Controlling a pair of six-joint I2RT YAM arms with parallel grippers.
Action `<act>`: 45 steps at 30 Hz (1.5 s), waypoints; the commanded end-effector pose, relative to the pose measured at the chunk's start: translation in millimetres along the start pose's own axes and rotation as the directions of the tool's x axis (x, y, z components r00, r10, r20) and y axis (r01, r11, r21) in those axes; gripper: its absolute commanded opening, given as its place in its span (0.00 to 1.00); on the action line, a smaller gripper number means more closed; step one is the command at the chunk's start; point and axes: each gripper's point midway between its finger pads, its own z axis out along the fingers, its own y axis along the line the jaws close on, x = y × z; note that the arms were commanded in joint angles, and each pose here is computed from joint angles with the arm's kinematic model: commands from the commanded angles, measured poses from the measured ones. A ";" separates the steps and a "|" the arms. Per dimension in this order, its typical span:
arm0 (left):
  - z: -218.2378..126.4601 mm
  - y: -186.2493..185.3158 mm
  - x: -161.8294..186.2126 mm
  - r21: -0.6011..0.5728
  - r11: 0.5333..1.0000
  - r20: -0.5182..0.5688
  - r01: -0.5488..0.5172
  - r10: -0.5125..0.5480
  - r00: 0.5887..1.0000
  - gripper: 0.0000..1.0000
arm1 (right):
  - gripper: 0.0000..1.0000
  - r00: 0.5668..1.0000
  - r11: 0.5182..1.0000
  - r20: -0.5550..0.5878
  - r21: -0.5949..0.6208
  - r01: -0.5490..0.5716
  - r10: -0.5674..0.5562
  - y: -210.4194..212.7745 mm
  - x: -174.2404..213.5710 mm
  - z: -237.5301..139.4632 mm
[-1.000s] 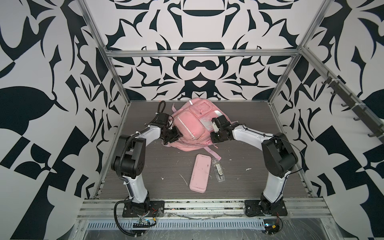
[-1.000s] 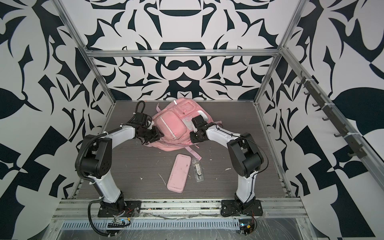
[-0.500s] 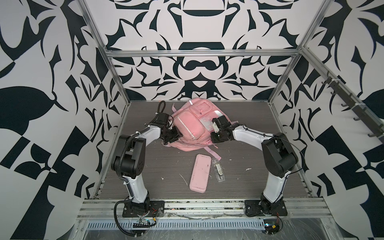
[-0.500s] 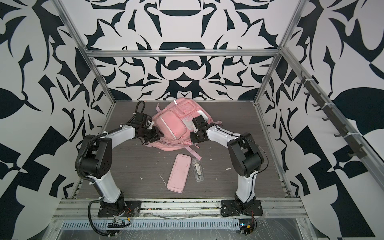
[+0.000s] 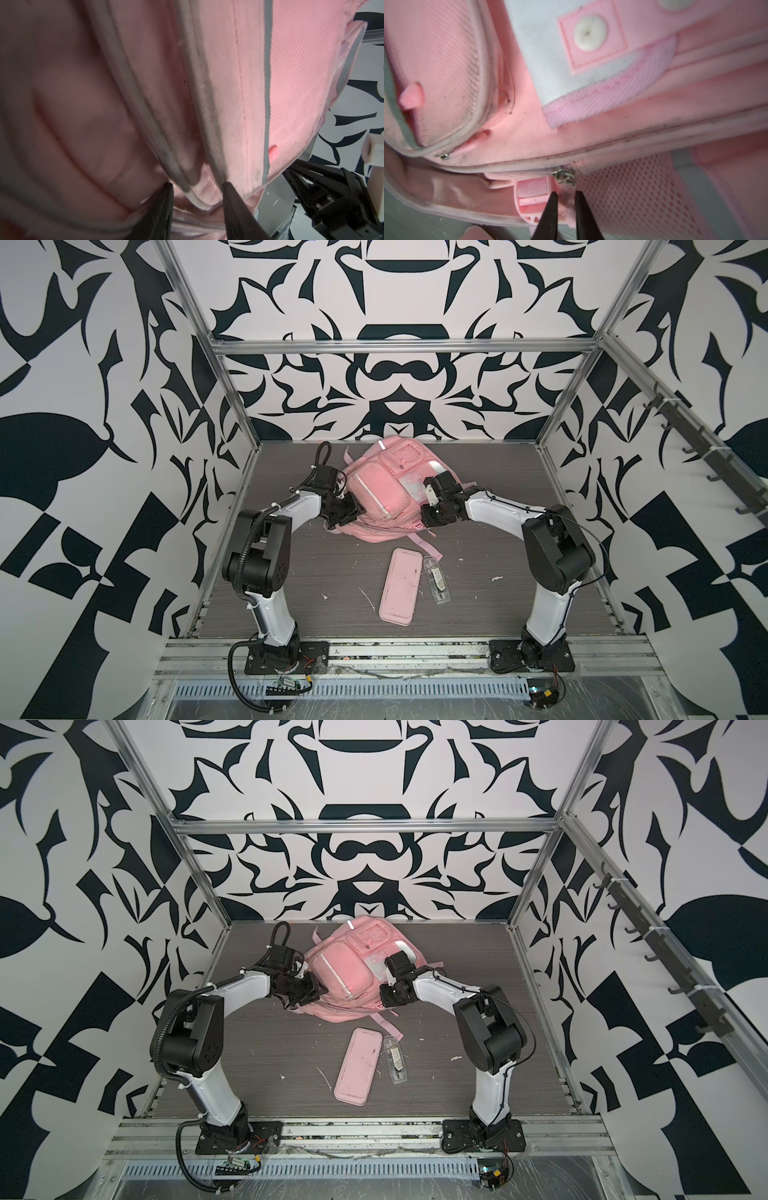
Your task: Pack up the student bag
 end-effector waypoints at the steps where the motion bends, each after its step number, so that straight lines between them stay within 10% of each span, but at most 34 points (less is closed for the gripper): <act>1: 1.6 10.4 10.3 -0.025 0.999 -0.038 0.029 -0.030 0.999 0.42 | 0.15 1.000 1.000 0.000 -0.008 -0.004 0.004 -0.6 1.0 1.3; 22: 0.3 13.6 7.1 -0.022 0.999 -0.030 0.035 -0.036 0.999 0.42 | 0.02 1.000 1.000 0.002 0.022 0.010 -0.010 0.5 1.2 -39.9; 45: 2.1 5.3 14.1 0.010 0.999 -0.033 0.049 -0.049 0.998 0.42 | 0.00 0.977 0.978 -0.105 -0.116 0.174 -0.187 92.3 16.9 -16.6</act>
